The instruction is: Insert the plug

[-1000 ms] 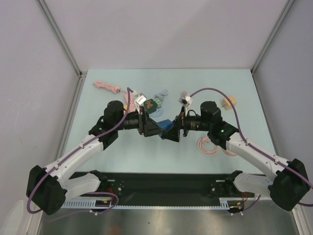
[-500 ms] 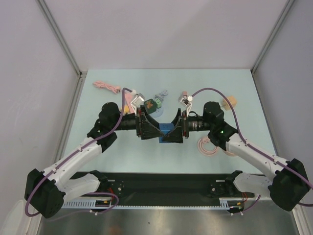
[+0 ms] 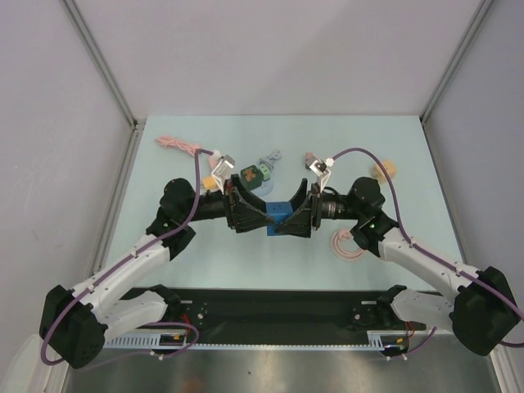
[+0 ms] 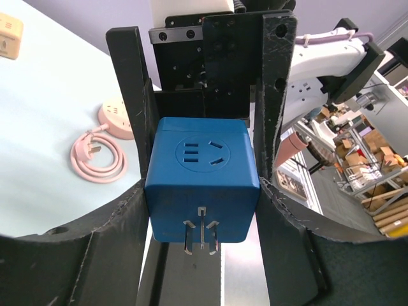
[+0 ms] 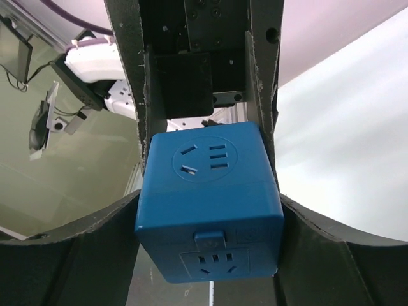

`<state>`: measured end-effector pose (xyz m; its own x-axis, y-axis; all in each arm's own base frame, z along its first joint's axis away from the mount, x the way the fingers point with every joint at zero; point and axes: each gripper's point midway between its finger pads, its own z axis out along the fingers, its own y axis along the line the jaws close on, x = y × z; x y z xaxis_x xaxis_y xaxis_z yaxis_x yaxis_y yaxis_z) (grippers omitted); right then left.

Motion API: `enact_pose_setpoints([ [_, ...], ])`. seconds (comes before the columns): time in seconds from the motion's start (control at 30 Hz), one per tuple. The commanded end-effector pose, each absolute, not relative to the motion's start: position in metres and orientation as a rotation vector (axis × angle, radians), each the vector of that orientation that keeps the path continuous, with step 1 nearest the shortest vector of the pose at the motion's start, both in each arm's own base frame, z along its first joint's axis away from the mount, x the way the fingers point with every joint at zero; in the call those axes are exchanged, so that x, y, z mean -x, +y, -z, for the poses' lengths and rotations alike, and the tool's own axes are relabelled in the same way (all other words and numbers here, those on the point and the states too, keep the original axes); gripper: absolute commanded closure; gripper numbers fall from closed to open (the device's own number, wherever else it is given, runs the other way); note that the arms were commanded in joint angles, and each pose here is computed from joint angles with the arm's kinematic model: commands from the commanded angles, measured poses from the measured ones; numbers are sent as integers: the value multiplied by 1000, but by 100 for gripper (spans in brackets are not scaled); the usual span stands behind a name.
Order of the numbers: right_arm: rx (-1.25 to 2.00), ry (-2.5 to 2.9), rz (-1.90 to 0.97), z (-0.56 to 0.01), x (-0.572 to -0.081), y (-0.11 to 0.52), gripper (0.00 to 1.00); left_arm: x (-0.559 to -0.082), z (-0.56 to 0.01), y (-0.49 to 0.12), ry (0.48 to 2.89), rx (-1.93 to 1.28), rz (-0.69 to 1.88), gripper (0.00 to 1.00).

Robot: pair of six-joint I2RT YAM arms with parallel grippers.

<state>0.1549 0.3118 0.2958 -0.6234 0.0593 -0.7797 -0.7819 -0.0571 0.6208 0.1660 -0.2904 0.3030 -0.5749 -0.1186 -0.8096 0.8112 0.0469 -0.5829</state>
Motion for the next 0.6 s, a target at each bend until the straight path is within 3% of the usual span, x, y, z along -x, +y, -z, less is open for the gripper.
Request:
enact_pose_setpoints([
  [0.0,808,1478,-1782,-322,-145,309,21,-172,-327,-290,1472,-673,1607,100],
  [0.1,810,1463,-1793,-324,-145,309,36,-173,-326,-291,1470,-660,1624,100],
  [0.13,813,1460,-1797,-324,-145,309,60,-173,-326,-291,1470,-651,1625,100],
  [0.2,800,1449,-1795,-326,-146,307,88,-180,-324,-291,1495,-609,1613,98],
  [0.23,784,1450,-1785,-326,-150,305,100,-186,-318,-292,1562,-580,1596,89],
  [0.27,781,1447,-1778,-327,-151,303,100,-192,-314,-293,1588,-575,1552,60],
  [0.37,695,1522,-1711,-320,-171,295,100,-208,-305,-290,1664,-529,1454,30],
  [0.47,544,1710,-1541,-297,-202,278,100,-223,-305,-284,1708,-481,1355,20],
  [0.57,330,1897,-1331,-269,-231,245,100,-244,-286,-275,1834,-431,1196,22],
])
